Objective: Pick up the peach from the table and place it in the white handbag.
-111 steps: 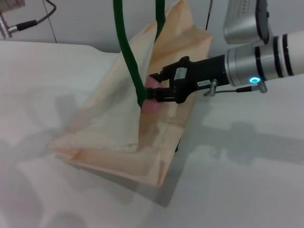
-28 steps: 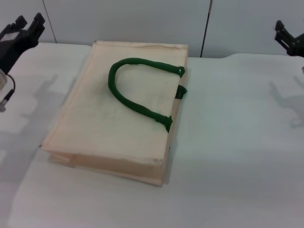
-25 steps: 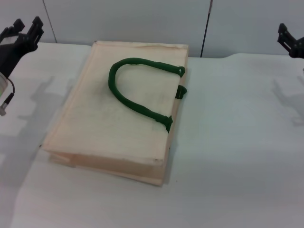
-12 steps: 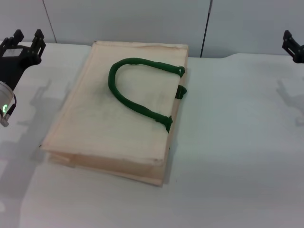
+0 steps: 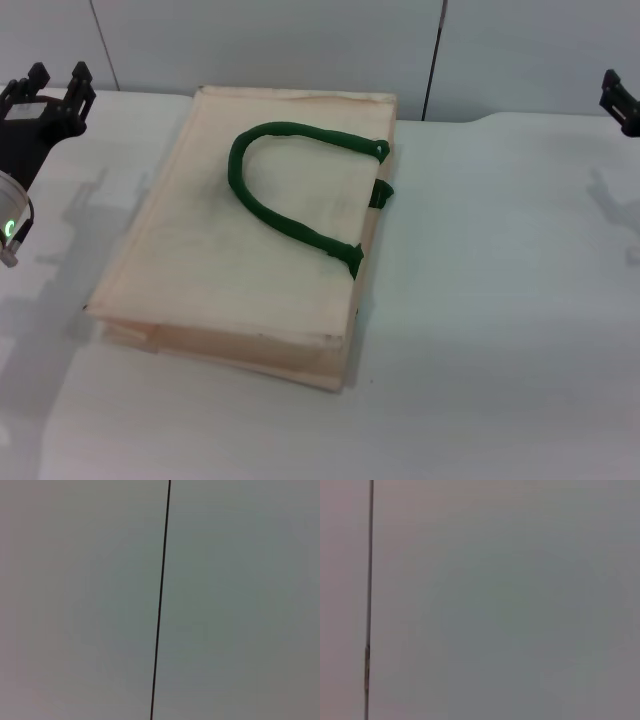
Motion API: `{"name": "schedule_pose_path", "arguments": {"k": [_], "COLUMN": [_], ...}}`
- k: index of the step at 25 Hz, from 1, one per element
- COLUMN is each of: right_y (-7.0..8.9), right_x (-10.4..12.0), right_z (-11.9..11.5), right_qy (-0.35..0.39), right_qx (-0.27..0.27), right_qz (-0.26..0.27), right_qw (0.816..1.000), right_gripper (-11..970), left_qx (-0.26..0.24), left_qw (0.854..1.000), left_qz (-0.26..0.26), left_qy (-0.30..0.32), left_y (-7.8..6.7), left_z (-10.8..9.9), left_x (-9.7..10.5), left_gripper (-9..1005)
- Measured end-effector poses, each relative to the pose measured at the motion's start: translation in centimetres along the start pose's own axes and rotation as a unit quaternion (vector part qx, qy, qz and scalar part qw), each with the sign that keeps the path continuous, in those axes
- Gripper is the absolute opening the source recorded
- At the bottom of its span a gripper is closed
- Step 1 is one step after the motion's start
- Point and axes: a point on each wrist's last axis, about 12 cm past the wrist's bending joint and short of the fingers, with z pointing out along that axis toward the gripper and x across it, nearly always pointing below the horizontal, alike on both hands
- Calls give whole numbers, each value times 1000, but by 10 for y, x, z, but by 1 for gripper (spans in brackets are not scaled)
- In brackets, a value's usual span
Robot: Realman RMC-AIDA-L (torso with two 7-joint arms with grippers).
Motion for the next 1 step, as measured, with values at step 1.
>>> {"name": "schedule_pose_path", "arguments": {"k": [1], "right_y": [0], "right_x": [0], "right_z": [0], "right_qy": [0], "right_qx": [1], "right_qz": [0], "right_qw": [1000], "right_gripper": [791], "left_qx": [0], "left_qw": [1000], "left_qz": [0], "left_qy": [0], "left_y": [0], "left_z": [0], "left_x": [0], "left_gripper": [547]}}
